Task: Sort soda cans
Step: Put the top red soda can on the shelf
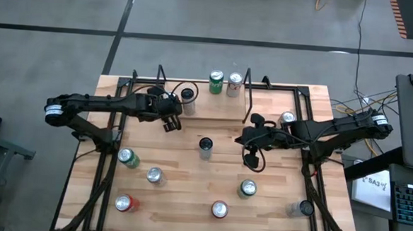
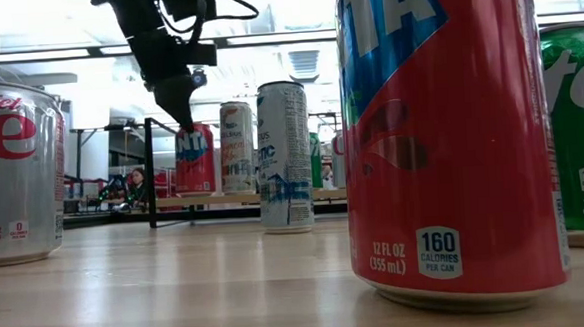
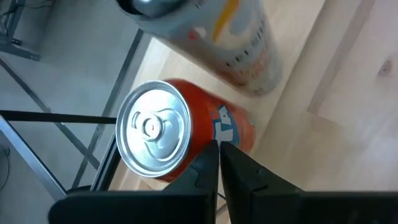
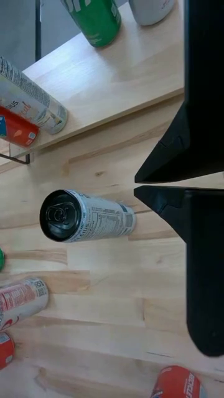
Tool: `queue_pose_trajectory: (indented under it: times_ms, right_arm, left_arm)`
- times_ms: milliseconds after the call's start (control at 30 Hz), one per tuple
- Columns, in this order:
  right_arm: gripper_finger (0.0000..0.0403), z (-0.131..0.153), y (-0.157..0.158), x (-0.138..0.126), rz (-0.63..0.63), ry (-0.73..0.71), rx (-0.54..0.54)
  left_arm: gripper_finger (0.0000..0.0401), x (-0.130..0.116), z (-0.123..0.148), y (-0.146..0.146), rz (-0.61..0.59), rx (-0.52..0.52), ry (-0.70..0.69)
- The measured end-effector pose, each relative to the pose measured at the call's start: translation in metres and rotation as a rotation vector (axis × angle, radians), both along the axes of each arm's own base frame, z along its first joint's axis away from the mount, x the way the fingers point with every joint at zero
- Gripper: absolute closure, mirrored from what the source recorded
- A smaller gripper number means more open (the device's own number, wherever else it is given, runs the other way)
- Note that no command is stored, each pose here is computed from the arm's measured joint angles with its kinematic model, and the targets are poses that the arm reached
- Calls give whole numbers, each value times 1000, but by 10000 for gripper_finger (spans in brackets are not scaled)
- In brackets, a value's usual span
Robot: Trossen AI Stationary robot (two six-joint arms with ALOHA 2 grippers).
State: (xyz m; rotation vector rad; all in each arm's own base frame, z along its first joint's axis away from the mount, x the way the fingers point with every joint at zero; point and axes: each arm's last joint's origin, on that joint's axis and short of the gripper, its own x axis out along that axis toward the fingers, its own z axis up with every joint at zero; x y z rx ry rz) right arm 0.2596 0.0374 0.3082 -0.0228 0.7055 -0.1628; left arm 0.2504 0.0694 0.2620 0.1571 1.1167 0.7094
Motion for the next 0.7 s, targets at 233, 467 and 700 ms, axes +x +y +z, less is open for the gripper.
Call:
queue_pose_trajectory:
  times_ms: [233,467,700]
  right_arm:
    - [394,0,0,0,0,0,0]
    - [394,0,0,0,0,0,0]
    - [394,0,0,0,0,0,0]
  left_arm:
    - [401,-1,1,10,21,-8,-18]
    - [401,-1,2,17,40,0,-34]
    - [401,0,3,24,53,15,-63]
